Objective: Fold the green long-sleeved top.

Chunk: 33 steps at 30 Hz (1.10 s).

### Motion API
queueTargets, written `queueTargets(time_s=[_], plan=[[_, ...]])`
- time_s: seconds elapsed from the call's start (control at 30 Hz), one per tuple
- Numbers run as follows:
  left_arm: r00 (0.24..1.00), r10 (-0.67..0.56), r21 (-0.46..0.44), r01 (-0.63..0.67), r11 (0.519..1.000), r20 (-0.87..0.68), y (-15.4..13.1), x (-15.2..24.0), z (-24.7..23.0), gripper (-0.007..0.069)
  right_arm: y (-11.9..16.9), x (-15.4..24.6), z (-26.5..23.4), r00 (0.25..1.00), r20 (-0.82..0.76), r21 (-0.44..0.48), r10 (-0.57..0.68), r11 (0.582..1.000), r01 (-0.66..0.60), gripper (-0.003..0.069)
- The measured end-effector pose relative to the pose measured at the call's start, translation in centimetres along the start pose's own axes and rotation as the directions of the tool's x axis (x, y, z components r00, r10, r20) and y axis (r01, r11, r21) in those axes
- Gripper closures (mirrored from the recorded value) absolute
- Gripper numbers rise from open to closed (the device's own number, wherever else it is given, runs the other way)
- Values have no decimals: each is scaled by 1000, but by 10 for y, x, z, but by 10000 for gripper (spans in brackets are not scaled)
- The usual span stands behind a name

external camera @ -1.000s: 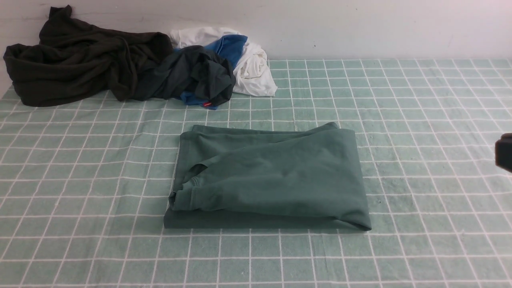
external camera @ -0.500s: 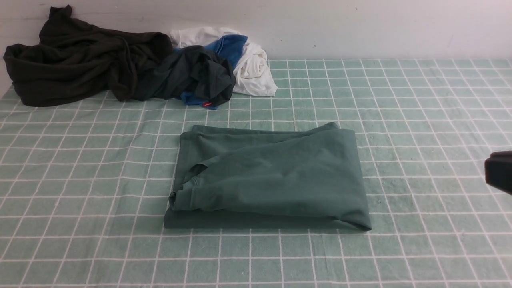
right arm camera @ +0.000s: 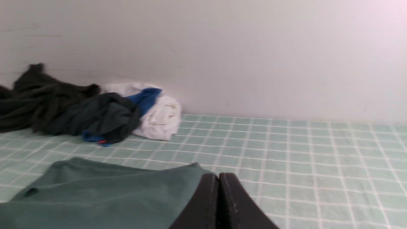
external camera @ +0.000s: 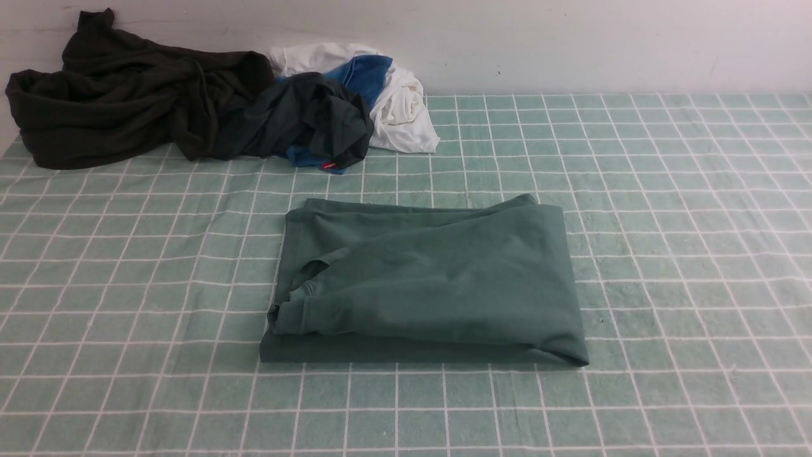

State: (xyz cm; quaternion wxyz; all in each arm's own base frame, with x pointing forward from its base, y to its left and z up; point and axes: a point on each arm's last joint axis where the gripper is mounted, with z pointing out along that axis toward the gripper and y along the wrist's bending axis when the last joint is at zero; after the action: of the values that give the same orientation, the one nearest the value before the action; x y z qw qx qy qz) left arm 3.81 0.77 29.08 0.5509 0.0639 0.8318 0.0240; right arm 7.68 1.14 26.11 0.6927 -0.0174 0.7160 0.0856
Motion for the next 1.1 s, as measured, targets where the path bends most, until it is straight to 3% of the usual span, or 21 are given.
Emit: queueTargets(time_s=[0.13,0.27,0.43,1.1], plan=[[1000,0,0,0,1000,0,0,0,0,629,-14,37,-13,1000,6,160,12,987,-13,673],[1000,0,0,0,1000,0,0,0,0,629,-20,67,-19,998,-41,226,42,974,-32,673],[1000,0,0,0,1000,-1,0,0,0,629,-21,77,-22,991,-119,245,68,969,-37,673],[1000,0,0,0,1000,0,0,0,0,629,-21,78,-22,989,-127,247,69,968,-36,673]])
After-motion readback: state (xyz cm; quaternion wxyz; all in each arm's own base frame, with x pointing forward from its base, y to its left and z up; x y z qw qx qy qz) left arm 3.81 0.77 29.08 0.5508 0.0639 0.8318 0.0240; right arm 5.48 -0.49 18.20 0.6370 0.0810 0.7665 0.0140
